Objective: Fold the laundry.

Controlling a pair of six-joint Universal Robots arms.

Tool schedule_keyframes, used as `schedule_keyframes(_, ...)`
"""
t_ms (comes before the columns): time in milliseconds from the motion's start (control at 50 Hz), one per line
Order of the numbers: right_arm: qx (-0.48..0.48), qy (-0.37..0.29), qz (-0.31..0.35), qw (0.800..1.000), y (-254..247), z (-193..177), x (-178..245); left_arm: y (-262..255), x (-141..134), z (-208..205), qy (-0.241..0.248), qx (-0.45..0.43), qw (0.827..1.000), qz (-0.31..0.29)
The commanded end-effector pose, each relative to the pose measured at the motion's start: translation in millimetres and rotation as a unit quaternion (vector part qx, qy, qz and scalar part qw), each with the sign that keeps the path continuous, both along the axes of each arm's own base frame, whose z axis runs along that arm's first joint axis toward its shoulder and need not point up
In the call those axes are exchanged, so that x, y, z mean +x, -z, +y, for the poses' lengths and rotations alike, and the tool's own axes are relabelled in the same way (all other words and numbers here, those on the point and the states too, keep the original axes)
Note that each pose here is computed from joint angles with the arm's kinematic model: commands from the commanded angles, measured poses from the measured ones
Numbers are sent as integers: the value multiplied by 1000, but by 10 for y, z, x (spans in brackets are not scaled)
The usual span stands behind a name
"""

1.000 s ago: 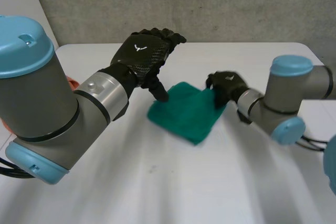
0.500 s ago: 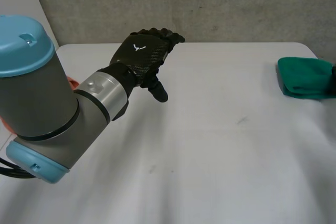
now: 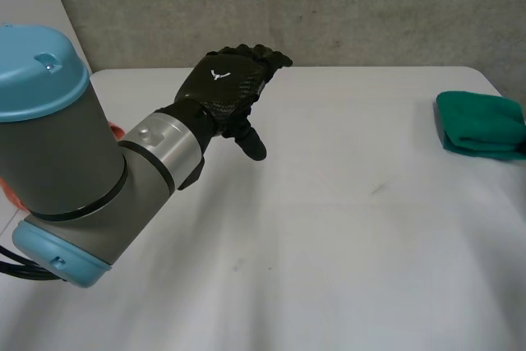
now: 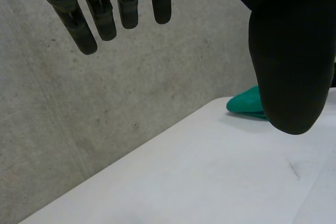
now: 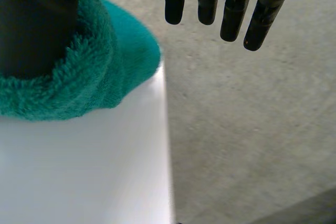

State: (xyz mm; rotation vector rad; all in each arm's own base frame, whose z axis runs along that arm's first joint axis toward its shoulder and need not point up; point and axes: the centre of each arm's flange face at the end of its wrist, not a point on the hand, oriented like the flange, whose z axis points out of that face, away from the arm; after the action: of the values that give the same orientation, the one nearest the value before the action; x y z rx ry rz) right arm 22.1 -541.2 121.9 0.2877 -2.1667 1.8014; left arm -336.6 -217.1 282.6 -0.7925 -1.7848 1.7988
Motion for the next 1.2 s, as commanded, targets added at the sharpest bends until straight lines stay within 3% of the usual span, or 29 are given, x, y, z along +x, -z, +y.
schedule_keyframes(20,42,23,32,998,-420,237,-77,-38,20,-7,-3,-5,1000,3)
schedule_keyframes(120,117,-9,73,990,-485,536,-119,-29,37,-30,-6,-3,1000,2)
schedule_keyframes(200,180,-29,148,972,-422,744,-182,-20,89,-95,-17,-2,1000,1)
schedule_keyframes(300,239,27,278,930,-429,840,-619,-46,144,-135,-26,-3,1000,3)
schedule_keyframes(360,213,90,335,914,-655,735,-830,-23,177,-155,-31,0,1000,0)
schedule_keyframes(460,95,158,358,915,-1224,548,-910,-92,282,-215,-47,-7,999,4)
schedule_keyframes(500,61,165,350,920,-1385,537,-844,-105,340,-271,-58,-9,998,5)
schedule_keyframes(580,-66,110,272,954,-1946,625,-61,-154,472,-396,-81,-16,997,8)
schedule_keyframes(600,-101,61,225,967,-2084,722,299,-159,501,-424,-87,-16,996,8)
schedule_keyframes(640,-115,9,176,978,-2126,843,612,-172,594,-520,-104,-19,994,8)
schedule_keyframes(720,-100,-125,65,985,-2010,1201,1239,-158,750,-677,-132,-21,991,3)
schedule_keyframes(800,-65,-264,-8,962,-1877,1806,1935,-147,969,-902,-169,-24,985,0)
schedule_keyframes(820,-44,-313,-24,948,-1748,2067,2202,-146,1017,-953,-176,-27,984,-2)
schedule_keyframes(900,23,-392,-32,919,-1296,2641,2627,49,1280,-1288,-217,-20,975,-39)
schedule_keyframes(1060,123,-453,-12,883,-653,3379,2806,568,1942,-1916,-291,-25,938,-184)
schedule_keyframes(1200,143,-451,-6,881,-435,3497,2725,1071,2409,-2259,-344,4,900,-268)
